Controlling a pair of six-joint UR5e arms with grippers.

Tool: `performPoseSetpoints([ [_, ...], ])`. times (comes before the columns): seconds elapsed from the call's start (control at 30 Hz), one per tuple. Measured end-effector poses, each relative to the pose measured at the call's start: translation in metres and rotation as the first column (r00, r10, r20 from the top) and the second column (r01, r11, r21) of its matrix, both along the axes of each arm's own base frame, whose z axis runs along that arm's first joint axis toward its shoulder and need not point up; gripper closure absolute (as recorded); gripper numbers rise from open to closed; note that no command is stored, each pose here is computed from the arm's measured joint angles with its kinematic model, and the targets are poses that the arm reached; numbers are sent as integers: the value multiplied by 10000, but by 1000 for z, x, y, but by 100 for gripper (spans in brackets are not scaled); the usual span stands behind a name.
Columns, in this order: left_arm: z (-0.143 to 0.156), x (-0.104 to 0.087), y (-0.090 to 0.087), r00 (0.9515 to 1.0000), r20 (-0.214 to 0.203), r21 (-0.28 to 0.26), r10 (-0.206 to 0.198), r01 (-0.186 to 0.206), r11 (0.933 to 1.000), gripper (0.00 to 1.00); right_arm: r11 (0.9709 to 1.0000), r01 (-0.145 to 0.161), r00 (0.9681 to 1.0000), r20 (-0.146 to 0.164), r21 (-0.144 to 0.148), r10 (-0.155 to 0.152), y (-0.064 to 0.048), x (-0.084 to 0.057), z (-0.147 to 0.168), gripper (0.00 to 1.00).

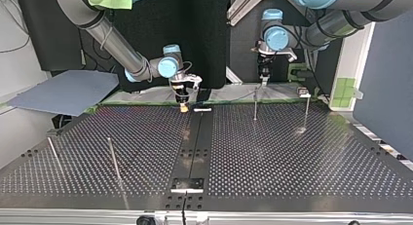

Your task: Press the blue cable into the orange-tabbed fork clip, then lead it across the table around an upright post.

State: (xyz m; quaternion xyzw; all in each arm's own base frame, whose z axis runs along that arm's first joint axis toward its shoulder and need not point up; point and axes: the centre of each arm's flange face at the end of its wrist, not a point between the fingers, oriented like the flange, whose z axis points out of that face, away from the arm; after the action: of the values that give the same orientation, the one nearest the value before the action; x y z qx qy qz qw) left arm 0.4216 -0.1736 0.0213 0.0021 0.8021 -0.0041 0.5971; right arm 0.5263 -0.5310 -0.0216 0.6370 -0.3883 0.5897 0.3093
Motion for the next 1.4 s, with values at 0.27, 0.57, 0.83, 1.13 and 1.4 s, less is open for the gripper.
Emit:
performPoseSetpoints([
  [0.27,0,0,0,10000,-6,9,5,-5,10000,0,10000,-6,10000,-1,6,6,0,0,0,100],
  [0.57,0,0,2,9999,4,199,154,-154,9997,0,10000,-3,10000,0,8,3,0,0,0,100],
  [0.83,1,1,-2,9998,107,329,-142,139,9994,0,10000,-3,10000,-11,-3,3,0,0,0,100],
  [1.13,13,20,-22,9934,991,-103,-581,595,9982,0,10000,-16,10000,-21,-13,16,1,1,0,100],
  [1.4,19,26,-39,9871,1402,-933,-779,915,9914,0,10000,-72,10000,-1,-27,72,4,4,0,100],
])
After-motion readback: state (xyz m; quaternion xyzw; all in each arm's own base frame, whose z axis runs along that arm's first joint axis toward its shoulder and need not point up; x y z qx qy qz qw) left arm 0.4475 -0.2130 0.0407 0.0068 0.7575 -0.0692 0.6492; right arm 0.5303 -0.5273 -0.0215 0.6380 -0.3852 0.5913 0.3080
